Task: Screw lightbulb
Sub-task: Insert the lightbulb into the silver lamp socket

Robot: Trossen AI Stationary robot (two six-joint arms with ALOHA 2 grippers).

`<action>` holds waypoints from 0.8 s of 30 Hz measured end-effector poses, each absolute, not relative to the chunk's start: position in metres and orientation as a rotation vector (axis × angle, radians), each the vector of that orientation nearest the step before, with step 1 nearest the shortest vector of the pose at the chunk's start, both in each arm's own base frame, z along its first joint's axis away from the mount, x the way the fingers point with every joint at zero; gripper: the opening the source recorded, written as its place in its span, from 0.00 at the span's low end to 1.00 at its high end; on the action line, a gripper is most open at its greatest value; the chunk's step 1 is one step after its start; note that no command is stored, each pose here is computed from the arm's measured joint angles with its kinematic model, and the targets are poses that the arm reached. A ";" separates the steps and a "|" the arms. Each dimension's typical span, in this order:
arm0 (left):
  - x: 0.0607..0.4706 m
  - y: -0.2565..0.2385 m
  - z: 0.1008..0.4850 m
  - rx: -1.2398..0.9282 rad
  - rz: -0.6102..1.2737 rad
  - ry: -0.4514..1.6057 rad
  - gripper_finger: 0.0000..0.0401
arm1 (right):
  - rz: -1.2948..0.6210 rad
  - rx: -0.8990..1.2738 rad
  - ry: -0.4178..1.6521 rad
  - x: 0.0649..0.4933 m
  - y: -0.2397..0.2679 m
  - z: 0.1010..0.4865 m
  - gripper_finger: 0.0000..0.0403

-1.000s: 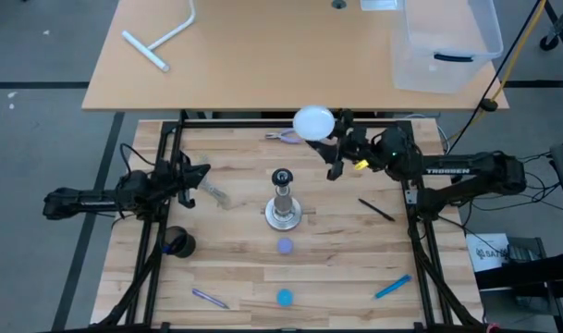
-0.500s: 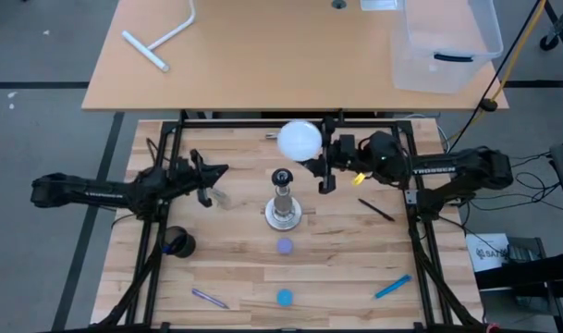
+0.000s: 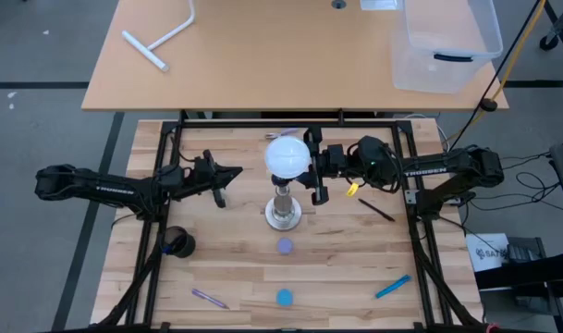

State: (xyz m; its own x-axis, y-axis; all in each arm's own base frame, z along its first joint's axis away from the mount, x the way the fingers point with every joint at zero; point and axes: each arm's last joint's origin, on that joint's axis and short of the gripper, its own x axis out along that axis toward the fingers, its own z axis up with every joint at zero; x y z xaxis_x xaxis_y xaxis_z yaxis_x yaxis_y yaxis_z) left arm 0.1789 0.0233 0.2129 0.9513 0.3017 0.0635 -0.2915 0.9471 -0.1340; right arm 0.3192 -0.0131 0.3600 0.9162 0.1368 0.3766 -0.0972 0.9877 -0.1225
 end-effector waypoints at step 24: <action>0.181 0.023 0.215 -0.124 0.303 -0.092 0.01 | 0.116 -0.114 -0.405 0.326 -0.011 0.354 0.38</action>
State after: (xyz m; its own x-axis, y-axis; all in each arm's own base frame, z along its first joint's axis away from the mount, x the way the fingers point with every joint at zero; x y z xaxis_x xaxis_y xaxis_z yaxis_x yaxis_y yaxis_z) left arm 0.1806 0.0235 0.2151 0.9505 0.3024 0.0717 -0.2911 0.9471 -0.1355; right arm 0.3263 -0.0112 0.3536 0.9127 0.1348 0.3858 -0.0894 0.9870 -0.1335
